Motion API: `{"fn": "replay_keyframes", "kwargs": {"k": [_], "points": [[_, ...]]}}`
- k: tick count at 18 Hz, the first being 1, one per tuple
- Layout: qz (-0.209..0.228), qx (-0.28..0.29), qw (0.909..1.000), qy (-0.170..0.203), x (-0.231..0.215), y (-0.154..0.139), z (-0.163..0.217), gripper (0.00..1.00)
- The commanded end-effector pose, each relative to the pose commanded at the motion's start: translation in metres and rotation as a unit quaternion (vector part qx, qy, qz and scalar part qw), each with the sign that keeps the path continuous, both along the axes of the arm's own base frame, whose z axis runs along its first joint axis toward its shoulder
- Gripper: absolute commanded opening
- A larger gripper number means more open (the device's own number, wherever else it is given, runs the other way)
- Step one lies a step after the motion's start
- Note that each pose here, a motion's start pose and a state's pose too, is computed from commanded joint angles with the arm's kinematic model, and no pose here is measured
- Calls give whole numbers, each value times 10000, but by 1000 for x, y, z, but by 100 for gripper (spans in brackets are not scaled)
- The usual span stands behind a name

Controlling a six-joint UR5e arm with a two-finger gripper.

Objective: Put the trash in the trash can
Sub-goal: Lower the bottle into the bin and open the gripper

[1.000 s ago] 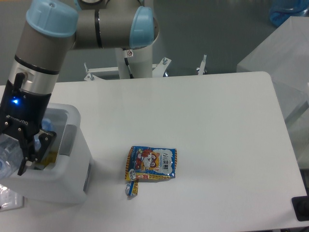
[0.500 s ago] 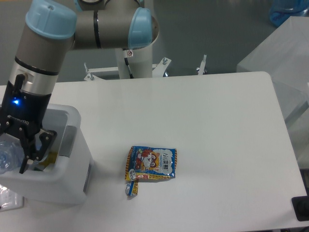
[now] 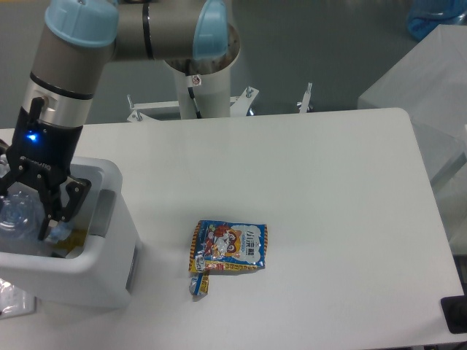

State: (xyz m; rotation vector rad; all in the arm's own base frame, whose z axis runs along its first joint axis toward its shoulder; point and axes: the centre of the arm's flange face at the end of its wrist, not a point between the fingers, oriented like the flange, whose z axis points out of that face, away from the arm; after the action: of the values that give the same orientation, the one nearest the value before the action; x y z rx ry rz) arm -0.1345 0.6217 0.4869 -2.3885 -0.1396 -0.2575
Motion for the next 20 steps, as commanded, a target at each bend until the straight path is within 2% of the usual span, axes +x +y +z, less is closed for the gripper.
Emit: {"fn": "replay_keyframes", "kwargs": {"k": [4, 6, 10, 12, 18, 20], "points": [[-82, -46, 10000, -20, 10, 2, -5, 76], [-90, -80, 9999, -38, 11, 2, -9, 82], [-136, -135, 9998, -66, 18, 1, -15, 83], [-142, -127, 9998, -58, 17, 1, -15, 87], [-29, 183, 9998, 103, 9, -11, 26, 98], [287, 269, 9991, 154, -26, -26, 38, 99]]}}
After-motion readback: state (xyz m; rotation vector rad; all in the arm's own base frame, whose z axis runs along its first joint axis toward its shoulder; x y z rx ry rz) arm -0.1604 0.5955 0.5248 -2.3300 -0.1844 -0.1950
